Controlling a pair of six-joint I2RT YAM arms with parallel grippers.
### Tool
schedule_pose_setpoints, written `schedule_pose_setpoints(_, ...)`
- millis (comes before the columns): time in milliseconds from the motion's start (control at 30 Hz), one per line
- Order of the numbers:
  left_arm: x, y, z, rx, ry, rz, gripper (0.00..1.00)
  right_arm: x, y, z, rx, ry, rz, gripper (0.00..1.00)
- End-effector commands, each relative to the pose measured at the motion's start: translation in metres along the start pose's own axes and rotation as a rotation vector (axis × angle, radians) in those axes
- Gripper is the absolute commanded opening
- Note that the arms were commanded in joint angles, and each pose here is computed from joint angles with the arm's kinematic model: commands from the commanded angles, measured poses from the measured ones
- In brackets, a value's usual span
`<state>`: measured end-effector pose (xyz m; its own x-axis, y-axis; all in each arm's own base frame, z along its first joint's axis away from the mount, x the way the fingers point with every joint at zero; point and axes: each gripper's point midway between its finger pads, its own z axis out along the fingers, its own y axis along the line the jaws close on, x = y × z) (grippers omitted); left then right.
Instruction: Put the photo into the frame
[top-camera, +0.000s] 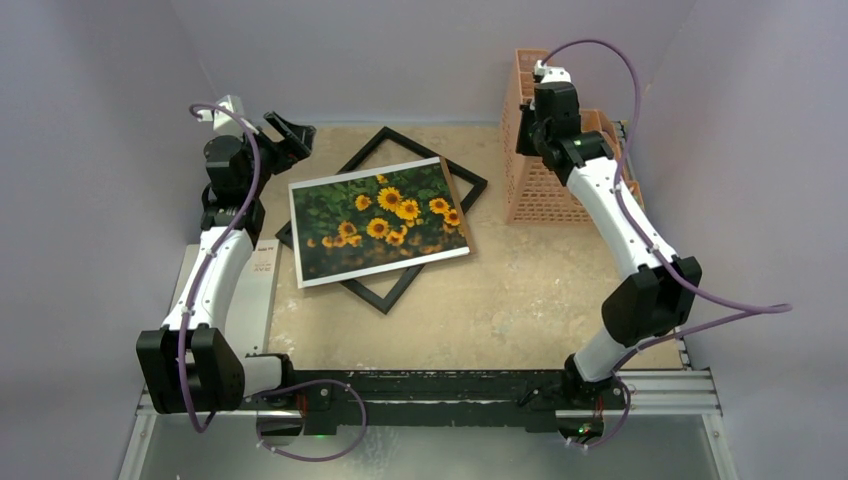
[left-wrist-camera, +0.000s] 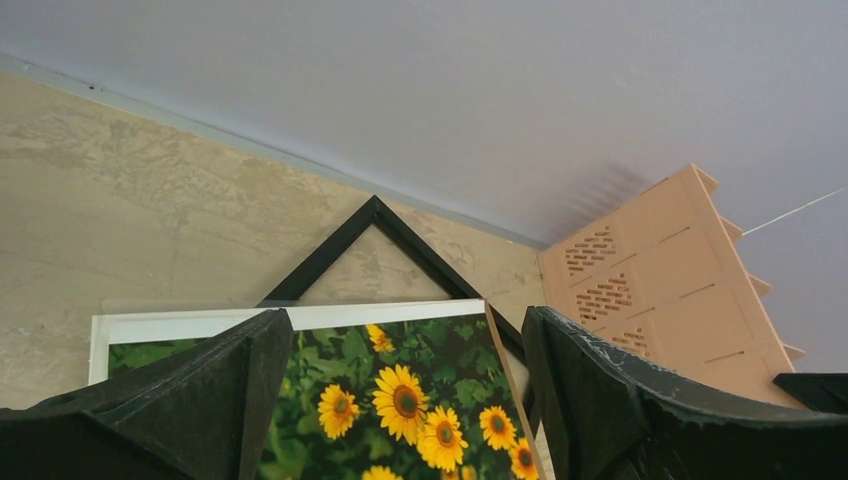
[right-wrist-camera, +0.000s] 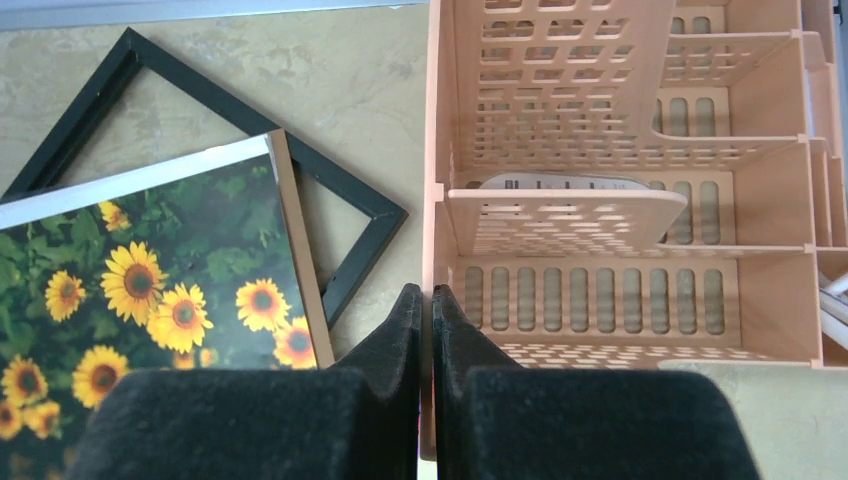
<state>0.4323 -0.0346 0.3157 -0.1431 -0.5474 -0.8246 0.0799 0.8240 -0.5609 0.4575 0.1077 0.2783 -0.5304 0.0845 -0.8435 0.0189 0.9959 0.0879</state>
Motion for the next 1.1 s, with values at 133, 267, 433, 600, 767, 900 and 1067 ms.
schedule_pose_setpoints(133, -0.010, -0.017, -0.003, 0.063, -0.022, -0.013, 0.89, 0.003, -0.051, -0.004, 0.105, -0.008, 0.005, 0.00)
schedule_pose_setpoints(267, -0.008, -0.018, -0.003, 0.066, -0.012, -0.015, 0.89, 0.004, -0.061, 0.001, 0.146, -0.002, 0.016, 0.00)
schedule_pose_setpoints(433, -0.007, -0.018, -0.006, 0.065, -0.007, -0.015, 0.89, 0.001, -0.077, 0.003, 0.187, -0.024, 0.005, 0.00)
schedule_pose_setpoints(600, -0.005, -0.018, -0.006, 0.065, -0.002, -0.018, 0.89, 0.003, -0.099, 0.008, 0.264, -0.018, 0.019, 0.00)
schedule_pose_setpoints(767, -0.004, -0.017, -0.006, 0.060, 0.000, -0.019, 0.89, -0.008, -0.103, -0.004, 0.287, -0.062, 0.037, 0.21)
schedule_pose_setpoints(900, -0.001, -0.014, -0.005, 0.050, 0.009, -0.022, 0.89, -0.040, -0.091, -0.027, 0.210, -0.162, 0.063, 0.57)
schedule_pose_setpoints(1067, 0.011, -0.001, -0.005, -0.007, 0.044, -0.023, 0.88, -0.078, -0.046, -0.069, -0.041, -0.274, 0.113, 0.69)
